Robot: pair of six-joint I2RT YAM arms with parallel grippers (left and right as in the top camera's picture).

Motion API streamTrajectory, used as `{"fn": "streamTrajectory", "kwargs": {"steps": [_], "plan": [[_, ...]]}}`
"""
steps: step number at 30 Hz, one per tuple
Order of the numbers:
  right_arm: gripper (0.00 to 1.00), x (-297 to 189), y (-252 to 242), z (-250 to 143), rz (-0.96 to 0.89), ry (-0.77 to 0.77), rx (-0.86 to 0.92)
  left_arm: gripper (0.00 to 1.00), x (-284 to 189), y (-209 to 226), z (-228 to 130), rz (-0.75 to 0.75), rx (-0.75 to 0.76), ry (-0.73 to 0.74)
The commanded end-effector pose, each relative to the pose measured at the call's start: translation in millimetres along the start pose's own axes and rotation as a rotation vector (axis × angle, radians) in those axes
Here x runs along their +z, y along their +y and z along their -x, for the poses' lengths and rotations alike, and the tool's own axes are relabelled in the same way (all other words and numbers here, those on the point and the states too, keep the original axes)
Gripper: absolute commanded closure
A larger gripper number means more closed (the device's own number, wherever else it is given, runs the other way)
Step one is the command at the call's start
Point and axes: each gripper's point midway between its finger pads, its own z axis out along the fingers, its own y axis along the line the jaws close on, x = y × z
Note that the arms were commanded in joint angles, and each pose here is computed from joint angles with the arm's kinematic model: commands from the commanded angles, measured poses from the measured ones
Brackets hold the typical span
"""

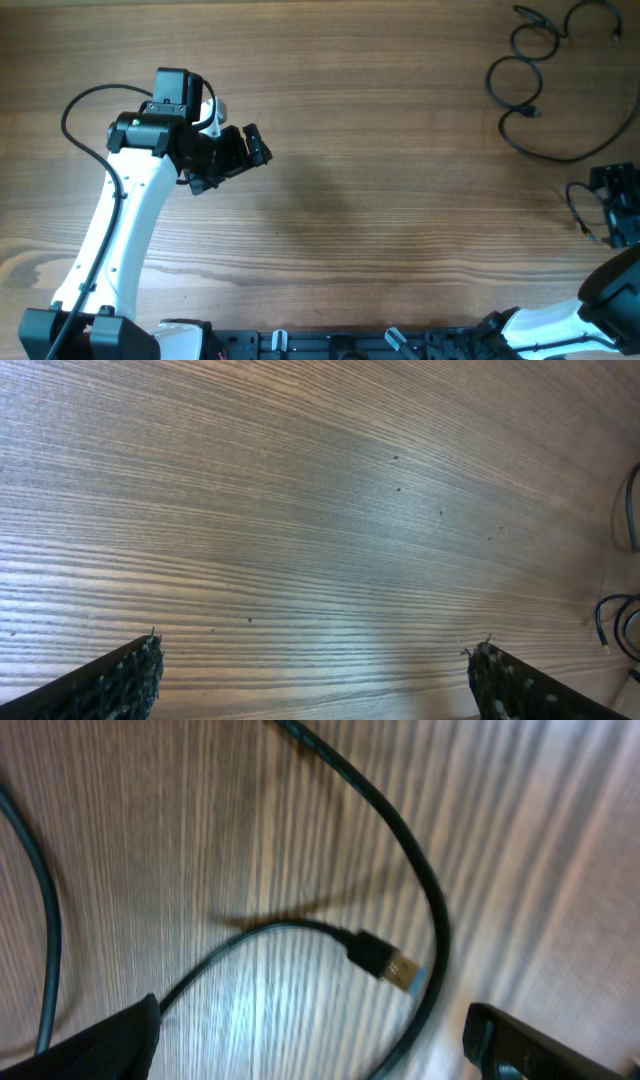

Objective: Untangle cables

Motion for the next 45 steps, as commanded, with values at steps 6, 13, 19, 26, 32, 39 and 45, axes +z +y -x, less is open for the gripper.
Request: {"fn": "streamTrajectory", "kwargs": {"steps": [6,13,19,26,32,39,45], "plan": [[0.67,8.6,15.6,-12.4,0.097,0.063,-0.007,0.0,-9.1,-3.4,5.9,-0.01,0.029,-0.04],[0.78,0.6,25.8,-51.0,0.185,0.26,0.005,0.0,-9.1,-3.3,5.7,-0.01,0.03,-0.039],[0.62,-1.7,27.2,-43.9,0.185,0.233,0.007,0.0,-9.0,-3.1,5.6,-0.009,0.029,-0.038],[0.14,-34.6,57.4,-22.8,0.315,0.172,-0.086,0.0,-9.0,-3.4,6.2,-0.01,0.034,-0.041],[0.0,-67.5,88.9,-15.1,0.478,0.158,-0.166,0.0,-9.0,-3.8,7.4,-0.012,0.035,-0.045],[0.0,-89.2,111.8,13.7,0.564,0.02,-0.224,0.0,-9.2,-5.4,10.5,-0.018,0.04,-0.058],[0.0,-81.5,91.8,-11.2,0.486,0.14,-0.192,0.0,-9.3,-6.3,12.2,-0.021,0.043,-0.065]]}}
